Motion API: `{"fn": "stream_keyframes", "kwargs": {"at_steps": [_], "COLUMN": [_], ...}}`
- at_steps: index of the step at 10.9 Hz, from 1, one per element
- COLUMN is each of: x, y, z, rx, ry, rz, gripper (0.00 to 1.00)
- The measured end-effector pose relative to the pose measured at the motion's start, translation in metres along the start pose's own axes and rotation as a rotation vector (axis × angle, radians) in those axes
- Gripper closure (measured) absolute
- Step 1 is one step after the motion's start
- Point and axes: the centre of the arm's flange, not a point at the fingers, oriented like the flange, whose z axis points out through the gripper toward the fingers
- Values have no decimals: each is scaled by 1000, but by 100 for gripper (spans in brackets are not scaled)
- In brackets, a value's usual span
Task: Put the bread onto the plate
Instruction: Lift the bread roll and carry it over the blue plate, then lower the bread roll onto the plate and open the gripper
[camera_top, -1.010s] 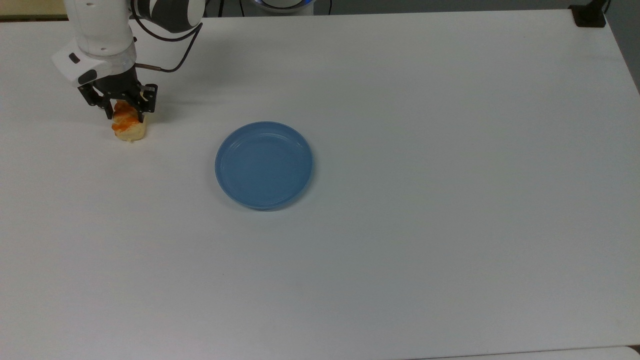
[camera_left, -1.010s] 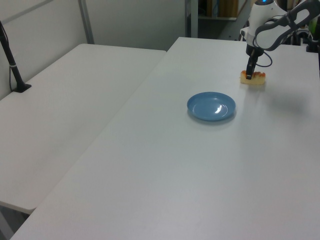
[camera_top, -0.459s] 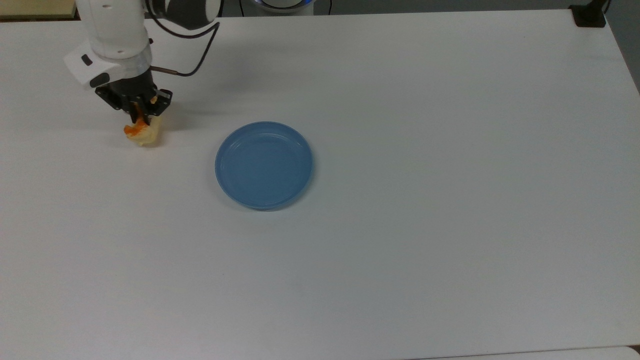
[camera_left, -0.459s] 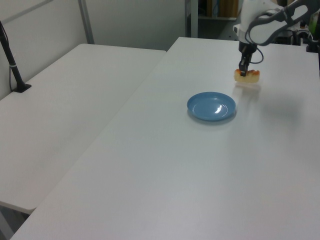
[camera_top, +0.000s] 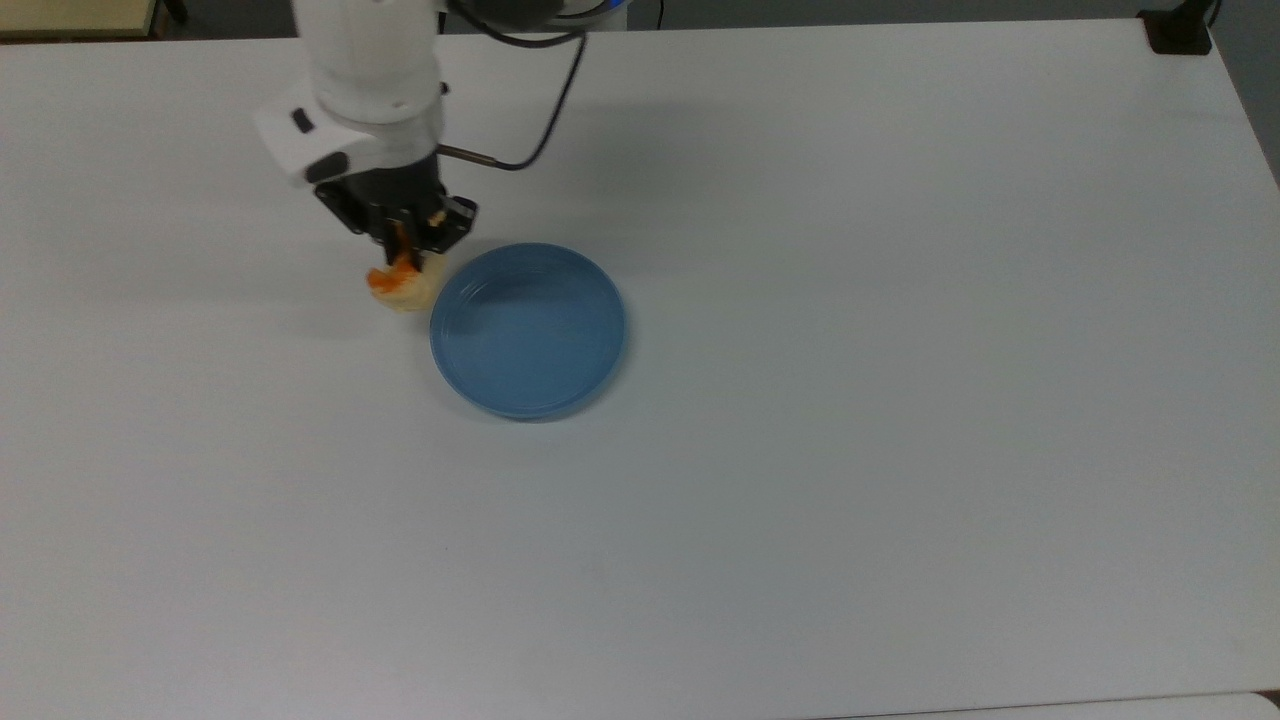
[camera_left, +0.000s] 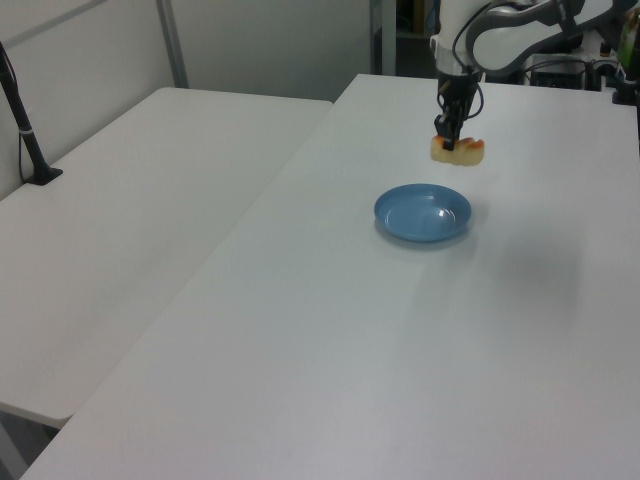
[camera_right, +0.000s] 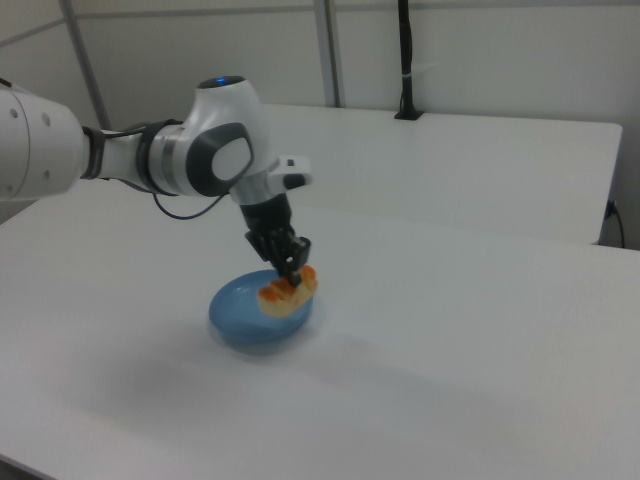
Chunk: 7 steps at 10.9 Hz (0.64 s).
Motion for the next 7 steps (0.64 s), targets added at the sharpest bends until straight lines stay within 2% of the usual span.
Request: {"fn": "stream_keyframes", "kwargs": {"at_steps": [3,7], "x": [-4,5], "y": [-56,-106], "z": [17,56], "rx": [18,51], "ry": [-29,7], "rz": [32,18], "gripper": [78,78]}}
